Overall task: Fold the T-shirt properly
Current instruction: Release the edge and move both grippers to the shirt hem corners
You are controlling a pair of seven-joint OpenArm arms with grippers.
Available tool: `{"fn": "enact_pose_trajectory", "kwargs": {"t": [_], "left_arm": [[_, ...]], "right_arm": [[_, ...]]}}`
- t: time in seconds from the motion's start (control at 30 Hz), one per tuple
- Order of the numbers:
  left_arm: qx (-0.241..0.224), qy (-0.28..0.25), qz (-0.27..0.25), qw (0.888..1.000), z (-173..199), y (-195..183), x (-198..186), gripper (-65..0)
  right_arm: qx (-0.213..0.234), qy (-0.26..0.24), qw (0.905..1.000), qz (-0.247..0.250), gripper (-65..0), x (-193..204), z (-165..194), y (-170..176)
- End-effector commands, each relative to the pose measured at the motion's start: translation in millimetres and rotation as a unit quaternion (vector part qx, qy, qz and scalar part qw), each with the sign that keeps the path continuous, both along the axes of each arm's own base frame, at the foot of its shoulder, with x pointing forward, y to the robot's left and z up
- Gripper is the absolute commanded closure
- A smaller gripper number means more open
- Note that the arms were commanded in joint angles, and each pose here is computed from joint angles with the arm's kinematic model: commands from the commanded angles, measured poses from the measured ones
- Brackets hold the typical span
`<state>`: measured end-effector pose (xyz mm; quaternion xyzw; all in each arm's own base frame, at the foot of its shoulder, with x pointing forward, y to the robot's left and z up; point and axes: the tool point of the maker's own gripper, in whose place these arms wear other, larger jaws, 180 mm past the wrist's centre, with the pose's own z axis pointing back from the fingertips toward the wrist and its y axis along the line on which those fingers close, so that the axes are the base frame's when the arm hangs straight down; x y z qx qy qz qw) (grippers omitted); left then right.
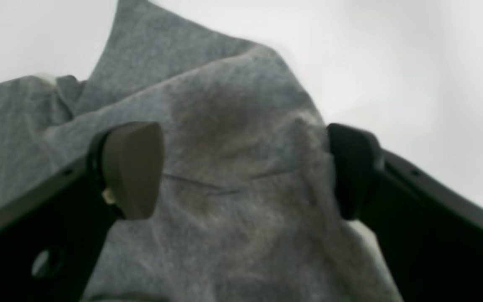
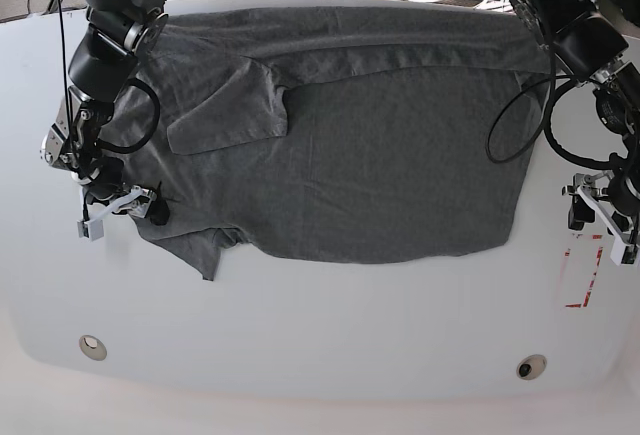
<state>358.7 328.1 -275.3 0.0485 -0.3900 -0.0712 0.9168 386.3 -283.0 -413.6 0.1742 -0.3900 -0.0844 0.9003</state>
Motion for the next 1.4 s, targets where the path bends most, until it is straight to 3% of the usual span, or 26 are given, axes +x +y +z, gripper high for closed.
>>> {"fn": "enact_pose_trajectory", "kwargs": {"t": [0.0,0.13,0.33,0.4,0.6,0.77,1.07,1.37], "left_arm": [[-0.011,-0.032,-0.003,0.999,9.2,3.1,12.8,-39.9],[-0.038,-0.023,-0.017,0.999,-11.0,-5.9,21.2,-44.0],[-0.077,-0.03,-0.028,0.996,-20.3,-12.1,45.1,-52.2],[-0.101,-0.034,-0.017,0.994,-25.0,-13.1,53.1,-52.2],[-0.187,-0.026,0.007,0.982,-50.5,-23.1,76.9,-52.2],[-0.23,-0.01,-0.001,0.973,-73.2,-49.3,90.9,-52.2],[-0.244,0.023,-0.033,0.969,-95.8,-88.8,91.2,-52.2],[-0.242,0.039,-0.048,0.968,-104.4,-103.5,88.7,-52.2]], "right_arm": [[-0.008,0.001,0.9999,0.013,-54.1,4.1,5.3,2.7],[-0.013,0.001,0.9995,0.028,-40.9,7.0,5.0,10.6],[-0.022,-0.011,0.9987,0.044,-9.4,13.8,8.2,19.1],[-0.024,-0.011,0.9984,0.049,-4.3,14.7,8.2,21.7],[-0.029,-0.009,0.9975,0.063,-5.4,17.2,8.5,28.3],[-0.029,-0.009,0.9975,0.064,-5.4,17.3,8.4,28.6],[-0.029,-0.012,0.9974,0.065,-5.4,19.8,10.6,29.7],[-0.03,-0.017,0.9973,0.064,-5.4,24.0,15.2,28.9]]}}
